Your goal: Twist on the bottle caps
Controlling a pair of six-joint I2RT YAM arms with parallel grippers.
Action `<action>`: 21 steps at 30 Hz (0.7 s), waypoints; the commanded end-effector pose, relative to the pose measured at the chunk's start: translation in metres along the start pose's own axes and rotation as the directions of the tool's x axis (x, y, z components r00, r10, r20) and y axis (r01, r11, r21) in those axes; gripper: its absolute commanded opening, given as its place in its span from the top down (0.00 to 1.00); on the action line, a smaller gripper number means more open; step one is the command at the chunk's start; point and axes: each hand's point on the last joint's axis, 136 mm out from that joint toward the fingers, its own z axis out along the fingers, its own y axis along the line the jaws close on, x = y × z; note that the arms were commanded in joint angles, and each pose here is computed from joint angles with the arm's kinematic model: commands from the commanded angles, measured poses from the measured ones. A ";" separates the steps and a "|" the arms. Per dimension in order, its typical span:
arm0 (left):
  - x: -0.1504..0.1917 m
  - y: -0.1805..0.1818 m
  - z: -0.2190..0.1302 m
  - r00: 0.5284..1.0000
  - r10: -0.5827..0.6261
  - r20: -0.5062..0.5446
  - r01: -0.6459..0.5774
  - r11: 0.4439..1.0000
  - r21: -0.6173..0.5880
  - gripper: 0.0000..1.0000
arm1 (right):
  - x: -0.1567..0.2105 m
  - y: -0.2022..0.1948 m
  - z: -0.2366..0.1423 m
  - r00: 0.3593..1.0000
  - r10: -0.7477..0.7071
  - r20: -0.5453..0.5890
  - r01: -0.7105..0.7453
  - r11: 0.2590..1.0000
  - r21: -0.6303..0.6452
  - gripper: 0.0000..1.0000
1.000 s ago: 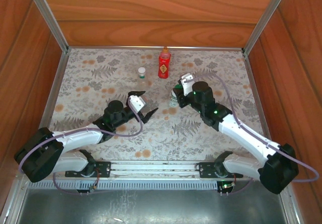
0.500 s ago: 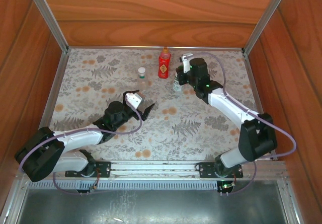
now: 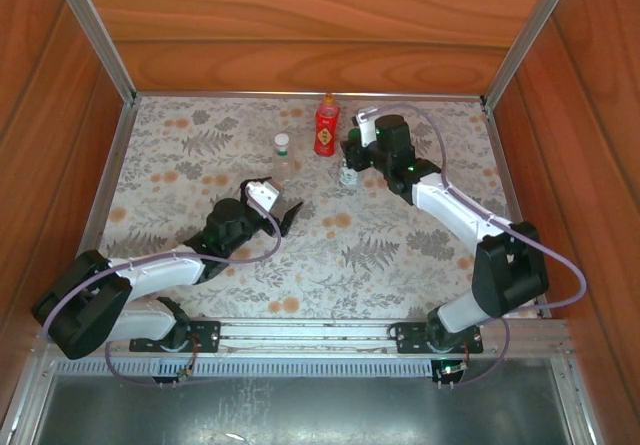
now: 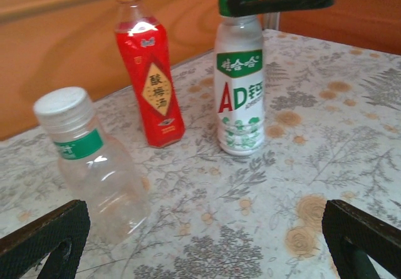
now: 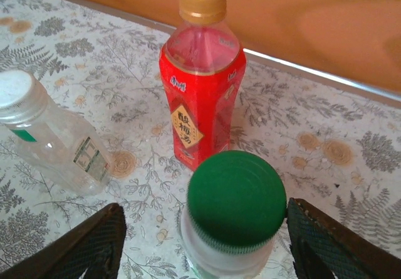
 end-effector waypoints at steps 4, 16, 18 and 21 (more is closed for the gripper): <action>-0.002 0.039 -0.017 1.000 0.025 0.011 -0.023 0.990 -0.141 0.00 | -0.033 -0.007 -0.044 0.992 -0.018 0.126 0.014 0.999 0.032 0.22; 0.032 0.161 -0.074 0.994 -0.039 -0.098 -0.019 0.849 -0.528 0.00 | 0.029 -0.069 -0.087 0.968 0.012 0.249 -0.085 0.954 0.287 0.04; 0.048 0.180 -0.086 0.989 -0.099 -0.109 0.016 0.808 -0.588 0.00 | 0.054 -0.082 -0.085 0.974 0.025 0.226 -0.101 0.939 0.329 0.02; 0.071 0.201 -0.097 0.976 -0.178 -0.124 0.056 0.758 -0.650 0.00 | 0.085 -0.096 -0.079 0.974 0.046 0.221 -0.126 0.923 0.363 0.01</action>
